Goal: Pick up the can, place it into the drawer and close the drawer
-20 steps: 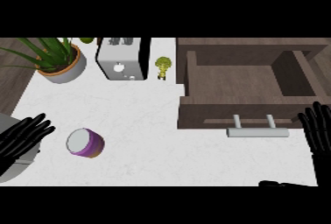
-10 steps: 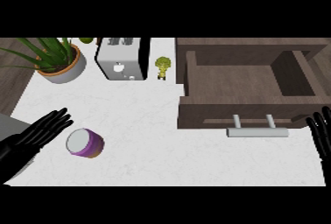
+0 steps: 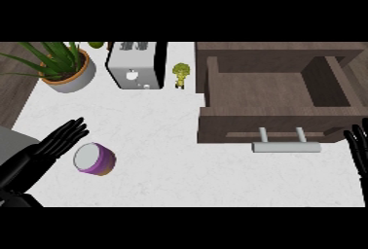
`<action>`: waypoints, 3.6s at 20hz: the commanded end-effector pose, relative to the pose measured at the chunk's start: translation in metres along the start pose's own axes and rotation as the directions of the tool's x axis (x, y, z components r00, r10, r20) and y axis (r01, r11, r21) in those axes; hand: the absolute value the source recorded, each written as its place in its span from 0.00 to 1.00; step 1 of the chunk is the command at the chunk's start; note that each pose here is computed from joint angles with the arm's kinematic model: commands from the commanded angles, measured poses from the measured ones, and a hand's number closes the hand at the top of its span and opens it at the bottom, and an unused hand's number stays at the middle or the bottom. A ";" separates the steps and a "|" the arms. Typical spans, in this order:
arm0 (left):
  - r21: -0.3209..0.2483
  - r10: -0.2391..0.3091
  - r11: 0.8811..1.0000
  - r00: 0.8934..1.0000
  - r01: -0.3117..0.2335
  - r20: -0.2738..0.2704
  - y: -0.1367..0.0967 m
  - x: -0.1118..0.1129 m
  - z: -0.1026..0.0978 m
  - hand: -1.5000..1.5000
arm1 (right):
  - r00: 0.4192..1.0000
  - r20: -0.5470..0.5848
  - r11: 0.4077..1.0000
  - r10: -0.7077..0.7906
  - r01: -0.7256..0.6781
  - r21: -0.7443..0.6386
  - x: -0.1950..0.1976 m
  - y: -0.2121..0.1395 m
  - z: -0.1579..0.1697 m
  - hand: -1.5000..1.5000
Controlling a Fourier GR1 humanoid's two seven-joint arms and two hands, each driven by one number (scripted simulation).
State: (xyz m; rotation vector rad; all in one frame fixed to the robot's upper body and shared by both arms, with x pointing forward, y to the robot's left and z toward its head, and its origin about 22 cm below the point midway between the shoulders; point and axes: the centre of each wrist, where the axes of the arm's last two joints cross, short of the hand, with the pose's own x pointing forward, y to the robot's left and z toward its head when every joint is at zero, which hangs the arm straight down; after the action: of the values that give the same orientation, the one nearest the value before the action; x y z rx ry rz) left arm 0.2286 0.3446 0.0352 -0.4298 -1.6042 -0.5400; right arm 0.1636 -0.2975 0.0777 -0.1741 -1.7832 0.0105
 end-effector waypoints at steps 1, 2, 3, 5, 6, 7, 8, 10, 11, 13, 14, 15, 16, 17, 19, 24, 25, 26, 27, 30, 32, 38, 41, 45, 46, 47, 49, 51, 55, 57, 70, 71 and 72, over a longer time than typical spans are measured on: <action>0.019 -0.002 1.000 1.000 0.002 -0.018 0.006 -0.020 0.004 0.00 | 1.000 0.010 1.000 -0.003 0.003 0.011 -0.020 -0.002 0.019 0.00; 0.023 -0.009 1.000 1.000 0.009 -0.022 -0.002 -0.025 0.015 0.00 | 1.000 0.001 1.000 0.002 -0.002 0.010 -0.009 0.014 0.003 0.00; 0.038 -0.004 0.999 1.000 0.004 -0.018 0.031 -0.028 0.007 0.00 | 1.000 -0.004 1.000 0.007 -0.007 0.004 -0.005 0.006 0.012 0.00; 0.040 -0.010 0.999 0.999 0.011 -0.031 0.021 -0.037 -0.004 0.00 | 1.000 -0.015 1.000 0.006 -0.006 0.004 0.003 -0.011 -0.016 0.00; 0.047 -0.012 0.999 1.000 0.013 -0.026 0.004 -0.039 -0.015 0.00 | 1.000 -0.005 1.000 0.000 0.000 -0.007 -0.015 0.005 -0.008 0.00; 0.054 0.000 0.999 0.999 0.002 -0.033 0.042 -0.041 0.005 0.00 | 1.000 -0.003 0.999 0.013 -0.013 0.031 -0.010 0.006 -0.010 0.00; 0.031 -0.018 0.999 1.000 0.019 -0.024 0.026 -0.051 0.012 0.00 | 1.000 0.002 1.000 -0.004 0.004 -0.002 -0.014 -0.004 0.012 0.00; 0.042 -0.012 0.999 0.999 0.014 -0.043 0.025 -0.058 0.010 0.00 | 1.000 0.005 1.000 0.001 -0.001 0.007 -0.018 -0.006 -0.002 0.00; 0.041 -0.012 0.999 0.999 0.014 -0.037 0.014 -0.065 0.022 0.00 | 1.000 -0.009 1.000 0.007 -0.007 0.001 -0.011 -0.003 -0.004 0.00; 0.058 -0.018 0.998 0.999 0.020 -0.041 0.029 -0.080 0.010 0.00 | 1.000 0.020 1.000 -0.009 0.009 0.009 -0.022 -0.027 0.002 0.00; 0.061 -0.022 0.998 0.998 0.025 -0.054 0.046 -0.061 0.011 0.00 | 1.000 0.004 1.000 -0.024 0.024 0.005 0.005 0.009 -0.013 0.00; 0.030 -0.016 0.999 0.999 0.017 -0.044 0.030 -0.074 0.029 0.00 | 1.000 0.003 1.000 -0.001 0.001 0.001 0.002 -0.010 -0.004 0.00; 0.061 -0.031 0.998 0.998 0.035 -0.058 0.047 -0.076 0.025 0.00 | 1.000 0.010 1.000 -0.002 0.002 0.004 0.004 0.011 0.001 0.00; 0.033 -0.030 0.999 0.998 0.032 -0.061 0.026 -0.080 -0.001 0.00 | 1.000 0.010 1.000 -0.011 0.012 -0.012 -0.008 -0.002 -0.003 0.00; 0.042 -0.006 0.999 0.998 0.009 -0.068 0.025 -0.099 0.012 0.00 | 1.000 0.012 1.000 -0.005 0.005 0.003 -0.007 0.005 0.005 0.00; 0.068 -0.014 0.997 0.996 0.020 -0.087 0.035 -0.096 0.033 0.00 | 1.000 0.006 1.000 -0.007 0.007 0.000 0.009 0.004 0.001 0.00; 0.040 -0.030 0.999 0.997 0.033 -0.069 0.037 -0.098 0.004 0.00 | 1.000 0.009 1.000 0.013 -0.013 0.012 -0.004 0.005 0.009 0.00; 0.052 -0.013 0.999 0.996 0.018 -0.086 0.036 -0.106 0.022 0.00 | 1.000 0.019 1.000 0.002 -0.002 0.012 0.002 0.018 -0.003 0.00; 0.074 -0.010 0.997 0.998 0.015 -0.061 0.041 -0.105 0.031 0.00 | 1.000 0.011 1.000 0.004 -0.004 0.004 -0.002 0.006 -0.018 0.00; 0.059 -0.006 0.998 0.996 0.011 -0.085 0.039 -0.110 0.032 0.00 | 1.000 0.024 1.000 -0.008 0.008 0.003 0.010 -0.001 0.001 0.00; 0.073 -0.007 0.997 0.995 0.015 -0.099 0.052 -0.112 0.019 0.00 | 1.000 0.007 1.000 0.012 -0.012 0.011 -0.003 0.010 -0.010 0.00; 0.087 0.014 0.996 0.993 -0.004 -0.115 0.040 -0.131 0.007 0.00 | 1.000 0.020 1.000 0.002 -0.003 0.011 -0.001 0.009 0.010 0.00; 0.096 0.014 0.995 0.993 -0.003 -0.114 0.038 -0.130 -0.018 0.00 | 1.000 0.030 1.000 -0.007 0.007 0.014 -0.002 0.020 -0.003 0.00; 0.091 0.001 0.996 0.995 0.008 -0.101 0.046 -0.130 -0.004 0.00 | 1.000 0.016 1.000 0.017 -0.017 0.004 0.010 -0.001 -0.004 0.00; 0.096 -0.005 0.995 0.995 0.014 -0.096 0.055 -0.128 0.004 0.00 | 1.000 0.015 1.000 -0.005 0.005 0.019 0.019 -0.001 0.010 0.00; 0.084 -0.006 0.996 0.994 0.016 -0.109 0.022 -0.141 -0.031 0.00 | 0.999 0.027 1.000 0.017 -0.018 0.014 0.007 -0.007 0.010 0.00; 0.079 0.009 0.997 0.994 0.000 -0.111 0.032 -0.141 -0.009 0.00 | 1.000 0.011 1.000 0.006 -0.006 0.000 0.018 -0.011 0.007 0.00; 0.069 0.013 0.998 0.991 -0.003 -0.132 0.038 -0.140 -0.007 0.00 | 1.000 0.020 1.000 -0.015 0.015 -0.009 0.013 0.000 -0.007 0.00; 0.055 0.026 0.998 0.994 -0.020 -0.108 0.024 -0.139 -0.029 0.00 | 1.000 0.031 1.000 0.001 -0.001 -0.001 0.026 -0.002 0.001 0.00; 0.067 0.028 0.998 0.992 -0.020 -0.120 0.025 -0.143 -0.009 0.00 | 1.000 0.013 1.000 0.003 -0.002 -0.007 0.009 0.005 0.004 0.00; -0.004 0.038 0.999 0.997 -0.039 -0.074 0.005 -0.148 -0.035 1.00 | 0.999 0.040 1.000 -0.020 0.020 -0.006 0.022 0.004 0.018 0.00; -0.030 0.052 0.998 0.996 -0.054 -0.070 -0.008 -0.144 -0.057 1.00 | 1.000 0.026 1.000 -0.013 0.014 -0.012 0.026 -0.014 0.013 0.00; -0.038 0.070 0.997 0.995 -0.073 -0.071 -0.010 -0.153 -0.043 1.00 | 1.000 0.017 1.000 -0.014 0.014 -0.009 0.027 -0.003 0.021 0.00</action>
State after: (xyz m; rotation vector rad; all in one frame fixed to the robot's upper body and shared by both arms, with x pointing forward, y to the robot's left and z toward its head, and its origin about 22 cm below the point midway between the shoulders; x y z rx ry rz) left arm 0.2831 0.3265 -0.1050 -0.3357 -1.4823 -0.5426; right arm 0.1472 -0.2991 0.0960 -0.1664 -1.8086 -0.0022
